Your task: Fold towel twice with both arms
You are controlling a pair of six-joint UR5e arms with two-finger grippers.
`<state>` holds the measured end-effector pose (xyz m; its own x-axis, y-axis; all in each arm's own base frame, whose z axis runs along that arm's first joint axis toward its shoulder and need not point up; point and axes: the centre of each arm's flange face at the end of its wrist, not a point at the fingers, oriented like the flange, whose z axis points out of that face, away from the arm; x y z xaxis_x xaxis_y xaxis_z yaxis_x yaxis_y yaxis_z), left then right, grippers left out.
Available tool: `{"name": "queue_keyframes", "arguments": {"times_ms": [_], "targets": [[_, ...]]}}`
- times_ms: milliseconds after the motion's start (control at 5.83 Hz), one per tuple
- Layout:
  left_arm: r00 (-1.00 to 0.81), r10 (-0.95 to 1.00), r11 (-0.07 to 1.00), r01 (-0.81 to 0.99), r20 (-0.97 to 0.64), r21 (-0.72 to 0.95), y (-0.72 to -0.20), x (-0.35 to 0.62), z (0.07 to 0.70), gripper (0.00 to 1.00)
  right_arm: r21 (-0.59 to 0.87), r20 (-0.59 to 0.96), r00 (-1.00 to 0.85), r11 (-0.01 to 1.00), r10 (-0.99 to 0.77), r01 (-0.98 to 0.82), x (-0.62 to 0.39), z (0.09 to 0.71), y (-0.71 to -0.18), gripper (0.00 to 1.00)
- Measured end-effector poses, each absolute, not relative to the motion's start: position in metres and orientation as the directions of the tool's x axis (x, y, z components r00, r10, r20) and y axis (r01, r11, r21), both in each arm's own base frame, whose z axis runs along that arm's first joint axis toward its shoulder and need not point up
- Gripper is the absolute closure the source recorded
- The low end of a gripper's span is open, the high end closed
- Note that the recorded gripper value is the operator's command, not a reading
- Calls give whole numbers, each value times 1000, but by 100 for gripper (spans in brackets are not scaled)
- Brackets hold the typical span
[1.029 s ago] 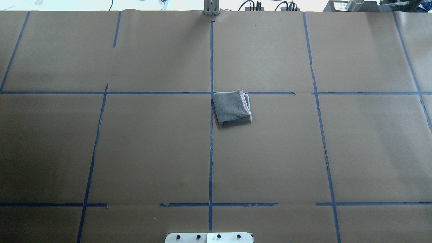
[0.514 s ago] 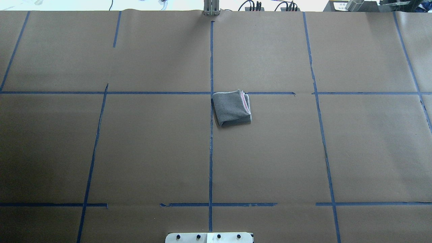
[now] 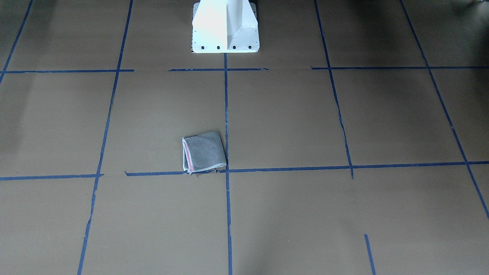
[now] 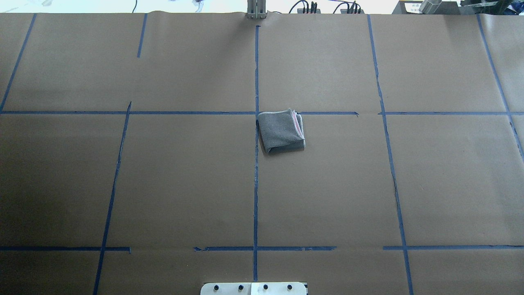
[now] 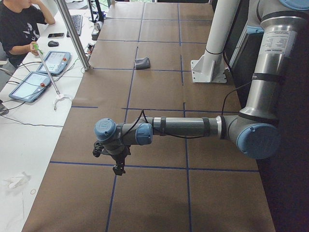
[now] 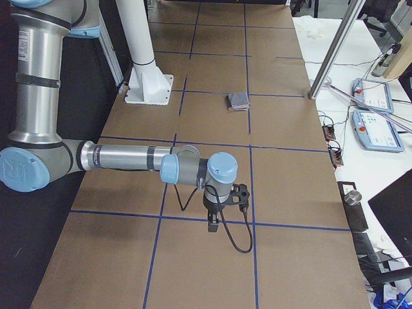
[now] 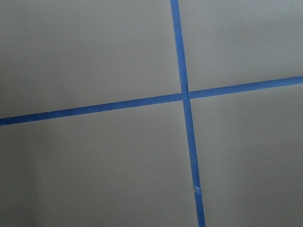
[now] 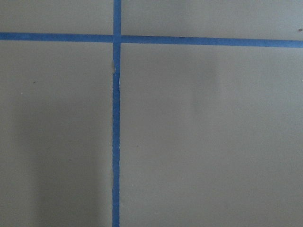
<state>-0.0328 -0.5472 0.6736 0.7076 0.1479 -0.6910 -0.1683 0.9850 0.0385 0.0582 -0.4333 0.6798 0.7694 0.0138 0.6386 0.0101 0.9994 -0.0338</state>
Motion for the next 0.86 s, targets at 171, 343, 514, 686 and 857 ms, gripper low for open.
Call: {"name": "queue_keyframes", "arguments": {"times_ms": [171,343,514,686,857], "targets": [[708,149,985,-168,-690,40,-548,-33,672,0,-38,635,772,999,34,-13,53,678,-440,0],[708,150,985,-169,-690,41,-549,-33,672,0,-27,634,773,1000,29,-15,50,672,-447,0],[708,150,985,-169,-690,42,-549,-33,672,0,-15,633,774,1000,19,-12,48,667,-451,0],[708,151,985,-169,-689,42,-549,-33,672,0,-7,631,775,1000,12,-10,47,663,-453,0],[708,152,985,-169,-689,43,-549,-33,672,0,-2,631,776,1000,9,-10,47,661,-454,0]]}}
